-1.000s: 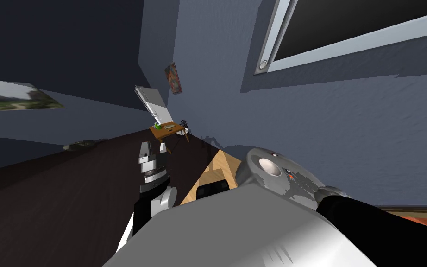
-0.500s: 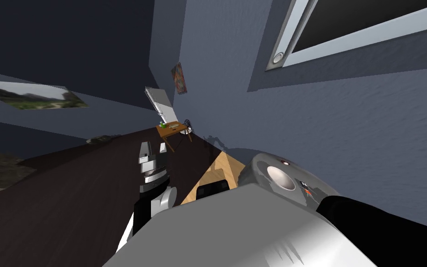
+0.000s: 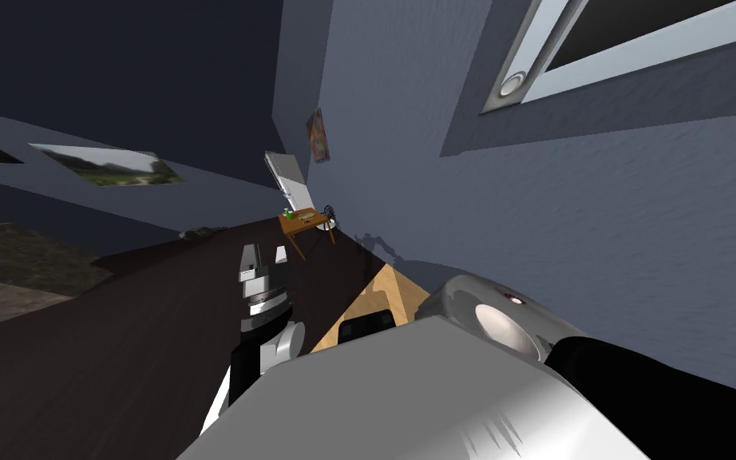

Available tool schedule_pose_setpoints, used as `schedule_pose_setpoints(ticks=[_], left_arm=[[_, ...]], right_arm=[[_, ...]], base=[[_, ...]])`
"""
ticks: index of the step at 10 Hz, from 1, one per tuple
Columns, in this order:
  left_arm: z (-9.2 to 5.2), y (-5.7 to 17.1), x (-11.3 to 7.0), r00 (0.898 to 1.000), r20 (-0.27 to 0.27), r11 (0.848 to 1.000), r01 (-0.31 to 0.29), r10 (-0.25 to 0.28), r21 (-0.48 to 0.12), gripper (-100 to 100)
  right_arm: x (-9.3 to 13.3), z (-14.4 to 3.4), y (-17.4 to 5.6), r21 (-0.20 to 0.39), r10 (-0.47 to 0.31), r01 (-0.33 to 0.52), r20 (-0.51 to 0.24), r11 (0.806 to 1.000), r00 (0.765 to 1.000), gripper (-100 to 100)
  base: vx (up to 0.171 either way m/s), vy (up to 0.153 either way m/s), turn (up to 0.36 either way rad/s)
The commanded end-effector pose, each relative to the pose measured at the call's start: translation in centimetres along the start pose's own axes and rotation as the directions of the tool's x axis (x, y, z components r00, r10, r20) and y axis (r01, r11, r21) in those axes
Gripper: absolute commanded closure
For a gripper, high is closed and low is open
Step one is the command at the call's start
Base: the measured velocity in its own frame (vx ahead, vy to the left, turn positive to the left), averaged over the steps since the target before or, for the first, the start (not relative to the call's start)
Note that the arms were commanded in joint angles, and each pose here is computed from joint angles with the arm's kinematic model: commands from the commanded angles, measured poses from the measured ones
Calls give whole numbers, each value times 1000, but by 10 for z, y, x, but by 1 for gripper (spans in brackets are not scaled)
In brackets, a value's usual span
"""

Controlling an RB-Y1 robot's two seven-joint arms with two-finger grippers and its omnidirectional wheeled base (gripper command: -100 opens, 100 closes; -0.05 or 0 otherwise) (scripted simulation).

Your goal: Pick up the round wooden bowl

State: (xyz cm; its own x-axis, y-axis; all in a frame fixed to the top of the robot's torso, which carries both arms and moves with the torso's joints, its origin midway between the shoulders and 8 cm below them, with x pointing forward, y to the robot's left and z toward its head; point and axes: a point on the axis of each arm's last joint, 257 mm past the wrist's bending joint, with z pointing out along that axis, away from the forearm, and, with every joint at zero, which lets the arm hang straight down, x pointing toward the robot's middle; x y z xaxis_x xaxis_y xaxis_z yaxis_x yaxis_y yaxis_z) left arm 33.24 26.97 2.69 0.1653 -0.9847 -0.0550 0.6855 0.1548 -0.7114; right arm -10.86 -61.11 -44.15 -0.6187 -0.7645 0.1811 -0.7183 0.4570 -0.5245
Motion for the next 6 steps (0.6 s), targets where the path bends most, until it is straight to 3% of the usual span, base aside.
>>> schedule_pose_setpoints(ticks=[1, 3, 4, 5, 6], left_arm=[[0, 0, 0, 1000, 0, 1000, 0, 0, 0, 0], [0, 0, 0, 1000, 0, 1000, 0, 0, 0, 0], [0, 0, 0, 1000, 0, 1000, 0, 0, 0, 0], [0, 0, 0, 1000, 0, 1000, 0, 0, 0, 0], [0, 0, 0, 1000, 0, 1000, 0, 0, 0, 0]], right_arm=[[14, 1, 5, -16, -52, 52, -26, 999, 998, -100], [19, 3, 16, -39, -84, 83, -36, 996, 996, -100], [11, 5, 33, -64, -90, 88, -24, 994, 996, -100], [14, 4, 22, -50, -84, 83, -28, 995, 996, -100], [14, 4, 23, -52, -86, 85, -28, 995, 996, 0]], base=[[141, -88, 177], [118, -73, 137], [90, -74, 78], [38, -33, 18], [8, -7, 1]])
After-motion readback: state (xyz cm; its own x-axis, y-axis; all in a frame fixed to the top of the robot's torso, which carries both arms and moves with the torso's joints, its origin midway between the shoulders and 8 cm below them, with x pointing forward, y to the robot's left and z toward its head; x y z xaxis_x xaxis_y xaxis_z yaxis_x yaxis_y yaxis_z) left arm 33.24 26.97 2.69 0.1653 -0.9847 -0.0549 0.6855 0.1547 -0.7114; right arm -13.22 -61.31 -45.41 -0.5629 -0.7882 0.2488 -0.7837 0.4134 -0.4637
